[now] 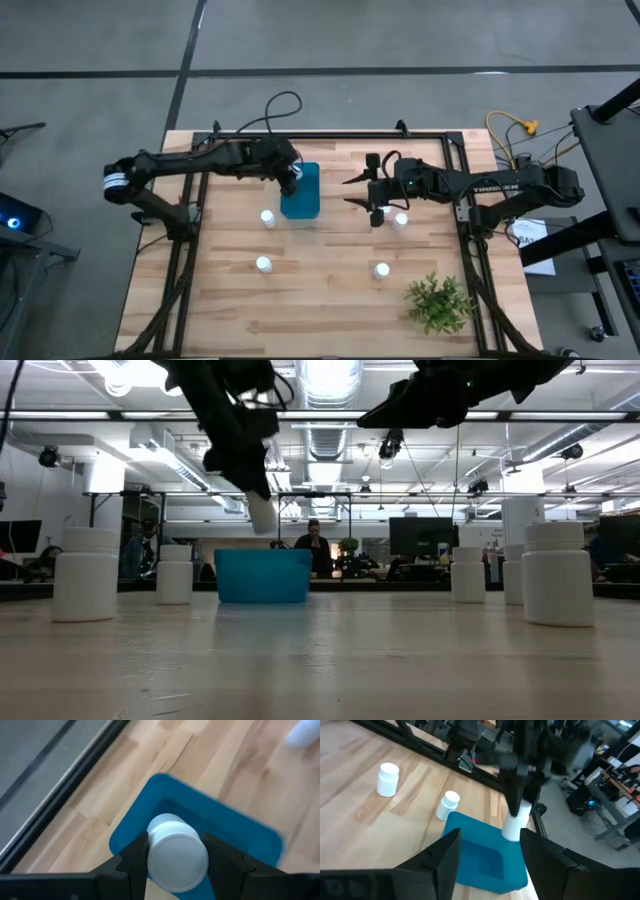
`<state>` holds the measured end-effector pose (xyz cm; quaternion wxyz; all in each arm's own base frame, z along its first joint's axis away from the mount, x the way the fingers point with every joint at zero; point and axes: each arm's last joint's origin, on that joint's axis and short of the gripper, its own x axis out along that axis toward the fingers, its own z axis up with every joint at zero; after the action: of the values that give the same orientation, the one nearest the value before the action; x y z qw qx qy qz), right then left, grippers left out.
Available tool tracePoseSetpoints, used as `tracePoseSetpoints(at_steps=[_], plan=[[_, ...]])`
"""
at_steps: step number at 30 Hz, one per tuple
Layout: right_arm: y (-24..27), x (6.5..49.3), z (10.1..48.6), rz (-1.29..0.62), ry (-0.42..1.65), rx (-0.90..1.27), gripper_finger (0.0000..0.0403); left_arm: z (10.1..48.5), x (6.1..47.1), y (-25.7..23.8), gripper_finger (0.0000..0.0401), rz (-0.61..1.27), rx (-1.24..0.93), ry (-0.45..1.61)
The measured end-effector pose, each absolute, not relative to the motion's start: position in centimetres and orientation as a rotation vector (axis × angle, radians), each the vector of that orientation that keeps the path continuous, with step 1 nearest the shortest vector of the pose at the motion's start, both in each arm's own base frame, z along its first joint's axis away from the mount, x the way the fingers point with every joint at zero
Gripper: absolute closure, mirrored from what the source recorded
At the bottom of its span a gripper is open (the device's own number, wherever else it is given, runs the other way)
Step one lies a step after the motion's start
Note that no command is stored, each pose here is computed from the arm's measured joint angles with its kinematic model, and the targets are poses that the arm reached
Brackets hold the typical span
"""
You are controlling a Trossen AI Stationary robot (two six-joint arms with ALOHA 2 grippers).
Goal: Pick and place pill bottles into a basket
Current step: Put the white medicine bottle into the blue bin
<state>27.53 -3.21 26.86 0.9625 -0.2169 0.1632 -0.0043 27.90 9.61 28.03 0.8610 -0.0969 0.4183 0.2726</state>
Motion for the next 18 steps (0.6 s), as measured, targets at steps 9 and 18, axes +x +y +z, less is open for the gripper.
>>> tracePoseSetpoints(at_steps=[9,18], plan=[[-3.5,27.3,26.3,0.030,0.338,-0.432,0.0209,25.2,29.4,11.6,0.0255,0.579,-0.219,0.984],[-5.9,26.3,24.5,0.100,0.280,-0.371,0.0209,24.9,29.0,12.7,0.0255,0.566,-0.268,0.988]])
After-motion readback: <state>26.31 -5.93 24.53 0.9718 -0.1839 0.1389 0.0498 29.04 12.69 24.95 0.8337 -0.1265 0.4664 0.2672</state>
